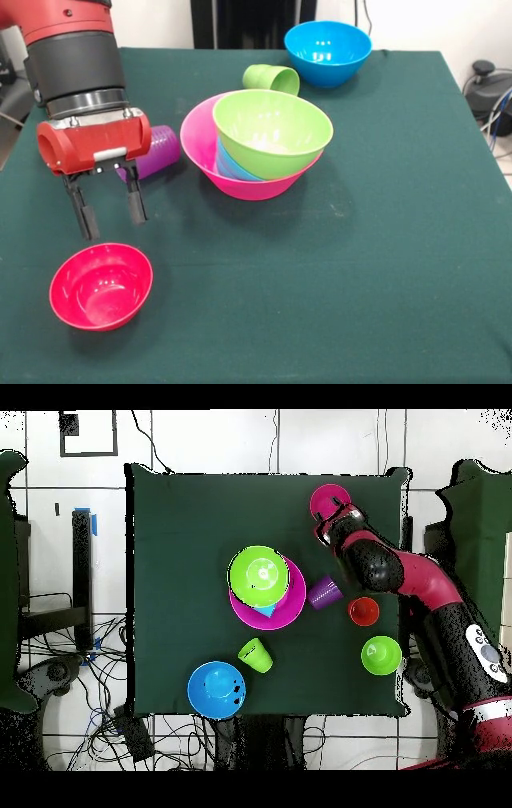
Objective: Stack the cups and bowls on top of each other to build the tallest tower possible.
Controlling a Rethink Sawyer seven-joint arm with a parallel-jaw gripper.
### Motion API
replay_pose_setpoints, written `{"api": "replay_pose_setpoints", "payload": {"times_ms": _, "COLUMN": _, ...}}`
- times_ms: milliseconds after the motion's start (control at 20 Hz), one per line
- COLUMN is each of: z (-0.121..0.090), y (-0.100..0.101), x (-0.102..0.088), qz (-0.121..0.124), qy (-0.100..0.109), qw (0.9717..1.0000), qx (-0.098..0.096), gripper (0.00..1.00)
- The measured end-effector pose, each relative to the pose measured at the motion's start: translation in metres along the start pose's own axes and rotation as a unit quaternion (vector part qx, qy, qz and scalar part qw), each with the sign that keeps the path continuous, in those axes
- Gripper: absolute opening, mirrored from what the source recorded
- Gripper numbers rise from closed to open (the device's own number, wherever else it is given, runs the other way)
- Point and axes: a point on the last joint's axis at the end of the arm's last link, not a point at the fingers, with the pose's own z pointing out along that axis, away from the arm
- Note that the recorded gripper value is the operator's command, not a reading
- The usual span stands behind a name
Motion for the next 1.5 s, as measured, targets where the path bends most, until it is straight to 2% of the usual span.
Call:
{"api": "replay_pose_setpoints", "payload": {"times_ms": 300, "z": 0.012, "y": 0.015, "x": 0.009, "qz": 0.016, "qy": -0.006, "qw": 0.9998, "qx": -0.014, "gripper": 1.00}}
{"api": "replay_pose_setpoints", "payload": {"times_ms": 700, "z": 0.021, "y": 0.024, "x": 0.016, "qz": 0.032, "qy": -0.015, "qw": 0.9991, "qx": -0.024, "gripper": 1.00}}
{"api": "replay_pose_setpoints", "payload": {"times_ms": 1150, "z": 0.030, "y": 0.035, "x": 0.026, "qz": 0.054, "qy": -0.024, "qw": 0.9976, "qx": -0.035, "gripper": 1.00}}
{"api": "replay_pose_setpoints", "payload": {"times_ms": 1500, "z": 0.035, "y": 0.039, "x": 0.032, "qz": 0.077, "qy": -0.038, "qw": 0.9955, "qx": -0.041, "gripper": 1.00}}
